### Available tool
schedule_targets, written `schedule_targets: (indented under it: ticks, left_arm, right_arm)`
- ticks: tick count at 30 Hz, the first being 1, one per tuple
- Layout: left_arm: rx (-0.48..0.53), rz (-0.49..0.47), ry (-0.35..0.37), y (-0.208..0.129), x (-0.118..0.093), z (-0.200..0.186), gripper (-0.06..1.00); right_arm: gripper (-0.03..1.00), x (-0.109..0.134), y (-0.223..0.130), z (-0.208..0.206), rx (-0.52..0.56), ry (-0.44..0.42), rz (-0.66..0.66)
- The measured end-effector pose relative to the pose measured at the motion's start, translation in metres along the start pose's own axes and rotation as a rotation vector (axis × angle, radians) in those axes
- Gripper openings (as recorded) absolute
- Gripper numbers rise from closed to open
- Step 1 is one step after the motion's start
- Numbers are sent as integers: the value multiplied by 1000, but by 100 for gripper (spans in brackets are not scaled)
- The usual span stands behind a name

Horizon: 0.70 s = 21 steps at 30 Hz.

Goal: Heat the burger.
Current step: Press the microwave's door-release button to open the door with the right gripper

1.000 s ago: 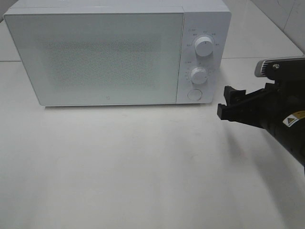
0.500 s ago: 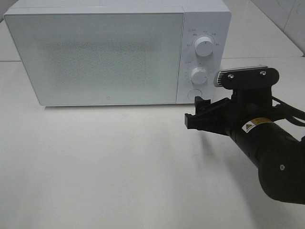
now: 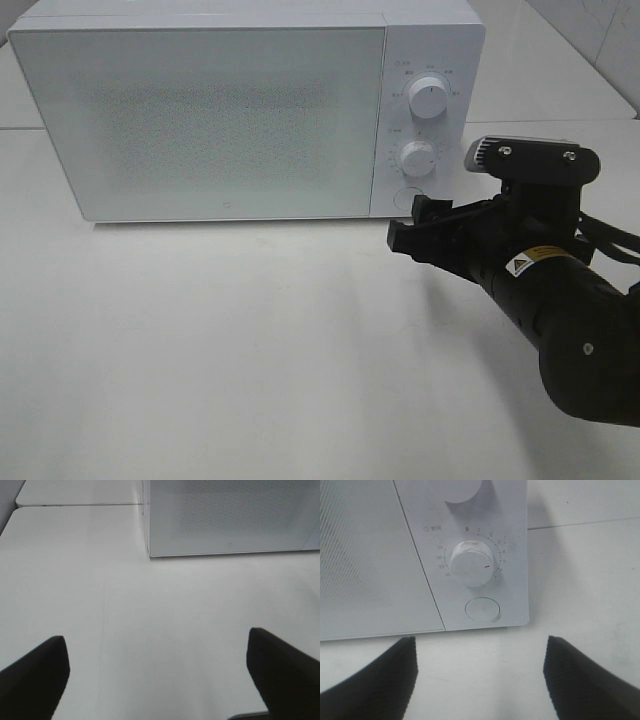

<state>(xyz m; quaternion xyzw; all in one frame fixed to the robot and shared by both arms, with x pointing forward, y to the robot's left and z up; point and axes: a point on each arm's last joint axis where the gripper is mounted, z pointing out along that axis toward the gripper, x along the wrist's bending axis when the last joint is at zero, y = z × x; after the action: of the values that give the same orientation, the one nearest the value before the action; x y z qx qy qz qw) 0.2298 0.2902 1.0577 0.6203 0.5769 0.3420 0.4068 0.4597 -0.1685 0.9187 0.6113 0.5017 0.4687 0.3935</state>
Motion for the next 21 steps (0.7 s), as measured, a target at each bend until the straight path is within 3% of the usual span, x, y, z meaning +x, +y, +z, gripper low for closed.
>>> schedule_targets:
  ticks: [1, 2, 5, 6, 8, 10, 11, 13, 14, 16, 21]
  left_arm:
    - [0, 0, 0, 0, 0, 0, 88]
    - [0, 0, 0, 0, 0, 0, 88]
    - [0, 0, 0, 0, 0, 0, 88]
    - [0, 0, 0, 0, 0, 0, 88]
    - [0, 0, 0, 0, 0, 0, 88]
    - [0, 0, 0, 0, 0, 0, 88]
    - [0, 0, 0, 0, 0, 0, 88]
    - [0, 0, 0, 0, 0, 0, 88]
    - [0, 0, 0, 0, 0, 0, 88]
    - [0, 0, 0, 0, 0, 0, 88]
    - [0, 0, 0, 0, 0, 0, 88]
  right_arm:
    - [66, 0, 0, 0, 0, 0, 45]
    - [60, 0, 0, 0, 2, 0, 170]
    - [58, 0, 0, 0, 5, 0, 224]
    - [51, 0, -1, 0, 14, -1, 364]
    - [47, 0, -2, 0, 20, -3, 435]
    - [31, 0, -3, 0, 37, -10, 692]
    - [31, 0, -3, 0, 37, -10, 692]
    - [20, 0, -3, 0, 37, -13, 890]
    - [20, 0, -3, 0, 37, -13, 890]
    - [12, 0, -3, 0, 36, -16, 1044]
    - [4, 0, -4, 0, 39, -20, 1158]
